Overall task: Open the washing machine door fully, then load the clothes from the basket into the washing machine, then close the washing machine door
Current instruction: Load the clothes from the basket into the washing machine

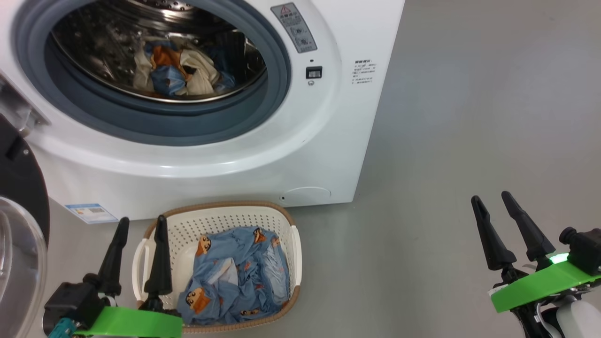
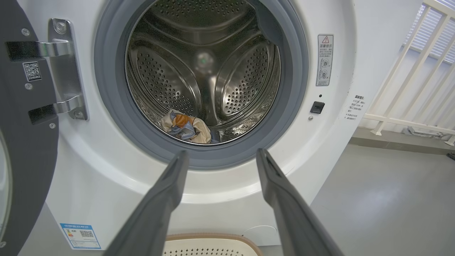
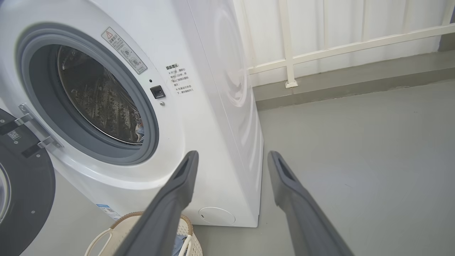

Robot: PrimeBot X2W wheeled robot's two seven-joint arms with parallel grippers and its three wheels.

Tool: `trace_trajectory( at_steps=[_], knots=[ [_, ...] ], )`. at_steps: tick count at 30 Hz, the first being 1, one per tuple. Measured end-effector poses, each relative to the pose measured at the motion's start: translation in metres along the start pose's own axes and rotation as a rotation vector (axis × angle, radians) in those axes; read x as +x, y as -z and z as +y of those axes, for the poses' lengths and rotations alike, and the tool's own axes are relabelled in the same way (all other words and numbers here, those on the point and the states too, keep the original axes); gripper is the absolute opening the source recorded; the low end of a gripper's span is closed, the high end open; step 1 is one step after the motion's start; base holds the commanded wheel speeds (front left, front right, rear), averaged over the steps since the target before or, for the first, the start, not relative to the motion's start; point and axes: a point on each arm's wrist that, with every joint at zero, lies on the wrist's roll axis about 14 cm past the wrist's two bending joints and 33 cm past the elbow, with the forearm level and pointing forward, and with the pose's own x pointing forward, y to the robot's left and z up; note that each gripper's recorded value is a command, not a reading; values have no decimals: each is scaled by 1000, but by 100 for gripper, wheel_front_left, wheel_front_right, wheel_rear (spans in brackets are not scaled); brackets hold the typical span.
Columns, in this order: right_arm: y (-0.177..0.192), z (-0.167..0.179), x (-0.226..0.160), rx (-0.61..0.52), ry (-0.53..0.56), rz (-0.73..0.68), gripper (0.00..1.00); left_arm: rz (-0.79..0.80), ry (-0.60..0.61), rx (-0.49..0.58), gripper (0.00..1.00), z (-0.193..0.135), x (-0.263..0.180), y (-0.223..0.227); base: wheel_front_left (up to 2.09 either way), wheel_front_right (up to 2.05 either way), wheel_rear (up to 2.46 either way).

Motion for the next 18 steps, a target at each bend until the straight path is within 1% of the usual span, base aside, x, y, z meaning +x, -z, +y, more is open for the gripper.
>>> trace_trajectory(
  at_steps=[5, 12, 18],
  knots=[
    [9, -4, 6, 10, 10, 20, 100, 21, 12, -6, 100, -3, 10, 10, 0, 0, 0],
    [19, -11, 18, 20, 21, 37, 100, 82, 18, -15, 100, -3, 23, 35, 0, 0, 0],
    [30, -17, 29, 23, 30, 59, 100, 161, 13, -19, 100, 1, 31, 66, 0, 0, 0]
  ],
)
